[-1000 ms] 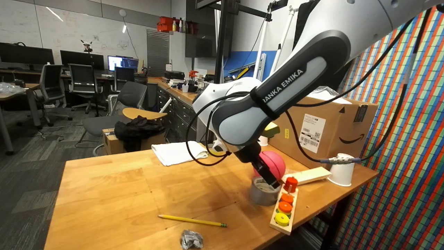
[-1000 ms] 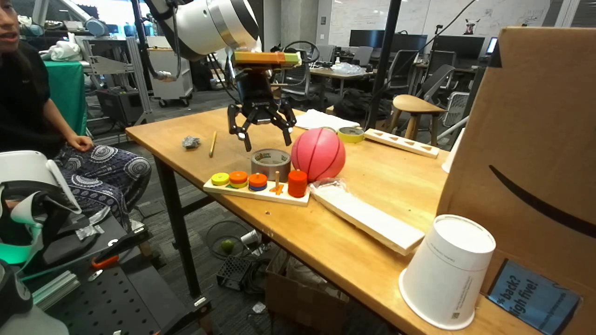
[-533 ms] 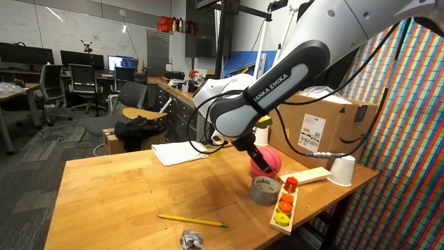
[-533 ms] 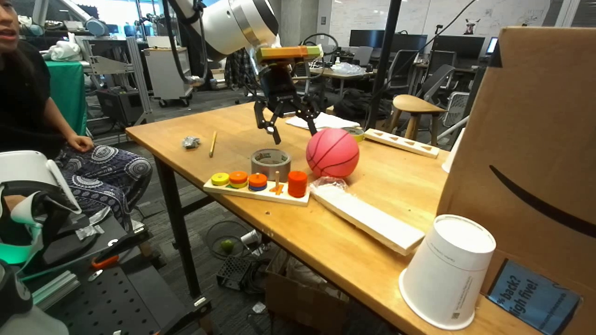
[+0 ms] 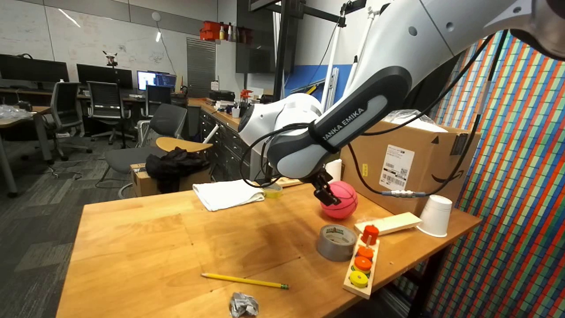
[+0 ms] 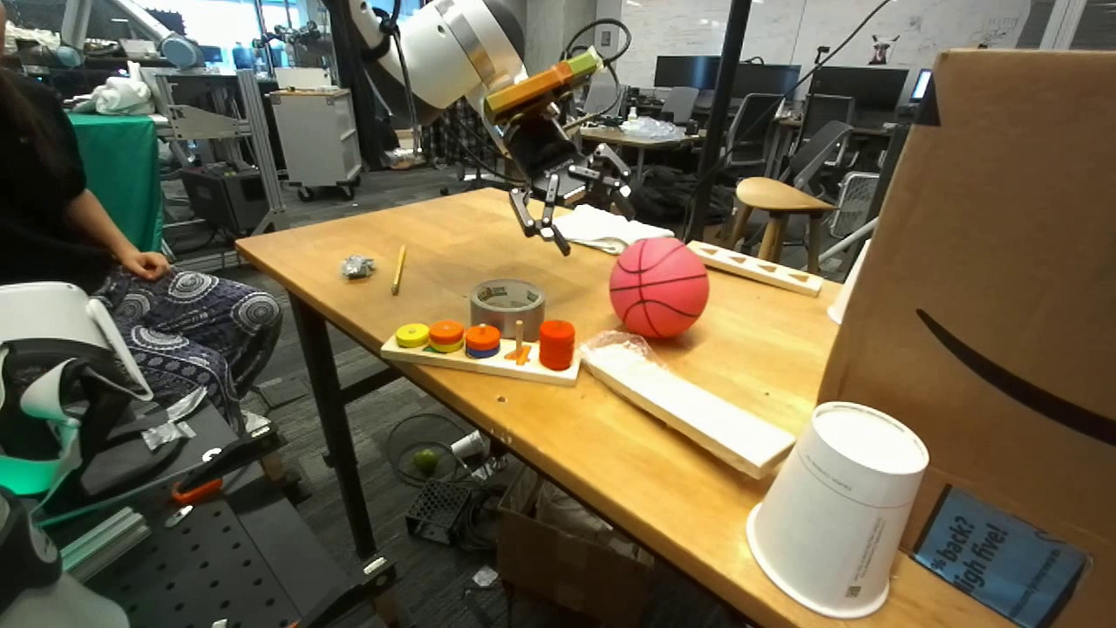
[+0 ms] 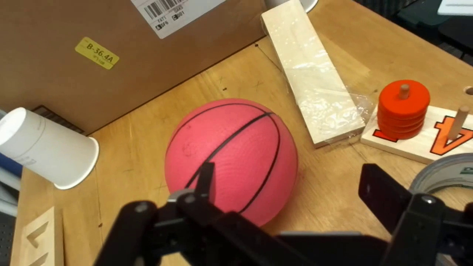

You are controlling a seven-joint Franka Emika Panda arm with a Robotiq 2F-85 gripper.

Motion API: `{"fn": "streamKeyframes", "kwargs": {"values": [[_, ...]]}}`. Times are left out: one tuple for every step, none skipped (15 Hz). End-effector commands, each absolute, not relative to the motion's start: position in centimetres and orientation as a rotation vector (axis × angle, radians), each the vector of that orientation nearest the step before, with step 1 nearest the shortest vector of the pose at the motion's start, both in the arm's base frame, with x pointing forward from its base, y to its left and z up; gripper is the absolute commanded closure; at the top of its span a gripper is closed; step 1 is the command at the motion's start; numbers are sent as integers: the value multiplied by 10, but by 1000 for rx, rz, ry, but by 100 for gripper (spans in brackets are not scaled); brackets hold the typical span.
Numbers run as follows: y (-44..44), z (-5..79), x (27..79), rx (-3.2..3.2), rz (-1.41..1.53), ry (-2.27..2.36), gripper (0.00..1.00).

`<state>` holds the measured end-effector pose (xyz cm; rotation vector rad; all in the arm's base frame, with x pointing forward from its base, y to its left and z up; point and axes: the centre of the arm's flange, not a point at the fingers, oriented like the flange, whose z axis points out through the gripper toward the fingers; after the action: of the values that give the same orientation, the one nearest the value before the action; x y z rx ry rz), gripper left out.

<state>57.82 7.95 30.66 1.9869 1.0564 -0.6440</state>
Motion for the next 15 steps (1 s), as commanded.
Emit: {"fn": "streamKeyframes", "kwargs": {"values": [[96, 305, 542, 1979, -661, 962, 0], [101, 303, 532, 1979, -675, 960, 0], [108, 300, 520, 1981, -694, 971, 0], [116, 296, 507, 1986, -715, 1010, 0], [124, 294, 497, 1992, -737, 1048, 0], [131, 292, 486, 2001, -752, 1071, 0], [138, 292, 476, 2008, -768, 1096, 0], [143, 292, 467, 2011, -779, 1113, 0], [148, 293, 459, 2016, -786, 1127, 0], [152, 295, 452, 2016, -790, 1142, 0], [155, 297, 446, 2015, -789, 1154, 0], [157, 300, 442, 2016, -787, 1164, 0], [159, 303, 437, 2008, -774, 1158, 0], [164, 308, 433, 1976, -754, 1140, 0], [172, 313, 426, 1939, -734, 1150, 0]]}}
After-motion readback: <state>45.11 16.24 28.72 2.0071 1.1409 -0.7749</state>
